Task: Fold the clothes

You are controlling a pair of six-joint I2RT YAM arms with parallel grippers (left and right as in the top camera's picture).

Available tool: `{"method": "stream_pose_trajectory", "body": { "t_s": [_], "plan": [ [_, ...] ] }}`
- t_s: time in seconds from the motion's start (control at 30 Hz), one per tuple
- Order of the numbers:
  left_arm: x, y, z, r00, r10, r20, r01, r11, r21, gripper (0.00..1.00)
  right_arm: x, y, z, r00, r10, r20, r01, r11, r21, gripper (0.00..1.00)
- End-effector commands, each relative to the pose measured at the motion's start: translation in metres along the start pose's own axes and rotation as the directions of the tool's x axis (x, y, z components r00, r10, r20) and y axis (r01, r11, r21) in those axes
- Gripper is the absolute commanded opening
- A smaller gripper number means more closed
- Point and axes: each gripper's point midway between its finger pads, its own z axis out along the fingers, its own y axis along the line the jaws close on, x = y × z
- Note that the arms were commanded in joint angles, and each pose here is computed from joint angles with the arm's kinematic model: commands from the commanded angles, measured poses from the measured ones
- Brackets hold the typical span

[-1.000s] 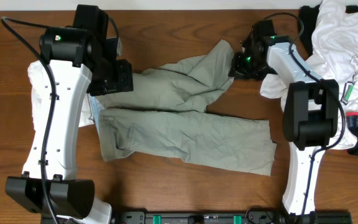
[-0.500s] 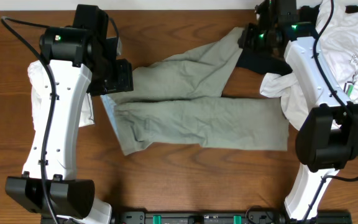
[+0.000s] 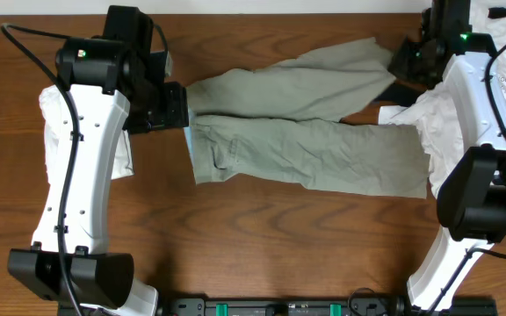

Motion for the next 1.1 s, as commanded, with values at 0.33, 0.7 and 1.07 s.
{"method": "stream_pose_trajectory", "body": {
  "t_s": [0.33,0.7,1.07],
  "plan": [
    [-0.018,0.002,0.026,1.0,-0.007,-0.012,0.007,1.0,-0.004,0.72,0.024,-0.026,-0.013,0.997,0.017,-0.075,-0.006,0.989,0.15,0.4],
    [-0.041,-0.008,0.109,0.988,0.084,-0.132,-0.073,0.994,0.086,0.72,0.014,-0.026,-0.061,1.0,0.027,-0.005,-0.026,0.992,0.125,0.41],
    [-0.032,-0.018,0.174,0.956,0.115,-0.272,-0.06,0.977,0.203,0.71,0.019,-0.021,-0.097,1.0,0.023,0.02,-0.025,0.995,0.101,0.41]
  ]
}}
